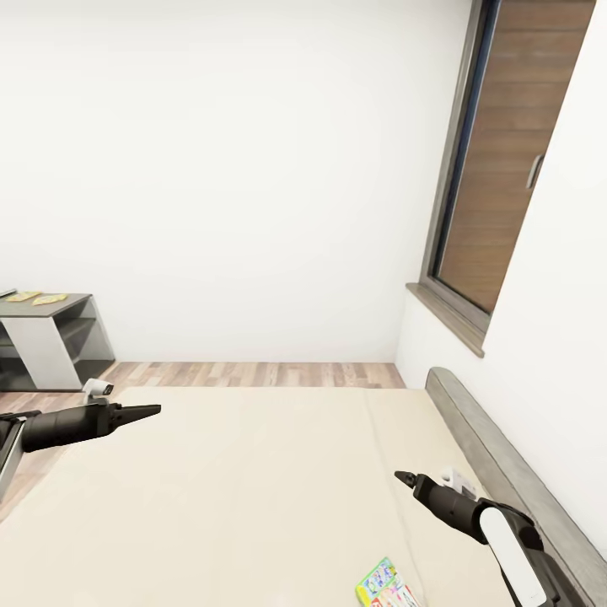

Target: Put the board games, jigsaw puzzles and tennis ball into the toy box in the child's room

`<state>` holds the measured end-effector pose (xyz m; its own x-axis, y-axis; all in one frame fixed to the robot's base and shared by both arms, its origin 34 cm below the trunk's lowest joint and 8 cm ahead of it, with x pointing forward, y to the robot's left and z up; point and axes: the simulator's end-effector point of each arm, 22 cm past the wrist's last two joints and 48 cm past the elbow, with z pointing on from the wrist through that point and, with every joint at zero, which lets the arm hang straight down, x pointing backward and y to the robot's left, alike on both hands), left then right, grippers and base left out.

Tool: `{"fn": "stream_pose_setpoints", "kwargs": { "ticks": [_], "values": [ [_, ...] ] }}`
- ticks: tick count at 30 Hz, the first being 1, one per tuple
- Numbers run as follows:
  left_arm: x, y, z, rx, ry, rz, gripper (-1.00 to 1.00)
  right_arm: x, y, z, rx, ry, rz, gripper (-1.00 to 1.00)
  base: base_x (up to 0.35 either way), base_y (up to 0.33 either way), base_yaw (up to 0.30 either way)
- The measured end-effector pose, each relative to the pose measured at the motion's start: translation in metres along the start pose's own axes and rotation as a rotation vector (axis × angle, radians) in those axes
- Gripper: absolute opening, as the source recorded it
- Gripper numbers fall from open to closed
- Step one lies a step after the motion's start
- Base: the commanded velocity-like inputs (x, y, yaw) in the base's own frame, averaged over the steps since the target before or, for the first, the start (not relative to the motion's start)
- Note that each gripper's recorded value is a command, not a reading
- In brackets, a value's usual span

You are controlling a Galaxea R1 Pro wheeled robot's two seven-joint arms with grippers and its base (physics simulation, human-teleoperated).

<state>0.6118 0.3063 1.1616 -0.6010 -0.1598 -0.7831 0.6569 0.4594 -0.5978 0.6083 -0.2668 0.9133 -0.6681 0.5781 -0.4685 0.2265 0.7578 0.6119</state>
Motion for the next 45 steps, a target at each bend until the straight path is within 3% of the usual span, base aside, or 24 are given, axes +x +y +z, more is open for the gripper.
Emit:
{"fn": "stream_pose_setpoints", "kwargs": {
  "ticks": [37,45],
  "values": [
    [0.000,0.000,0.000,0.001,-0.001,0.000,1.00,0.003,-0.005,0.001,0.014,0.006,-0.001,1.00,0.000,-0.053,0.000],
    [0.000,0.000,0.000,0.001,-0.001,0.000,1.00,0.038,-0.046,0.017,0.101,0.100,0.060,1.00,0.000,0.000,0.000]
  ]
}}
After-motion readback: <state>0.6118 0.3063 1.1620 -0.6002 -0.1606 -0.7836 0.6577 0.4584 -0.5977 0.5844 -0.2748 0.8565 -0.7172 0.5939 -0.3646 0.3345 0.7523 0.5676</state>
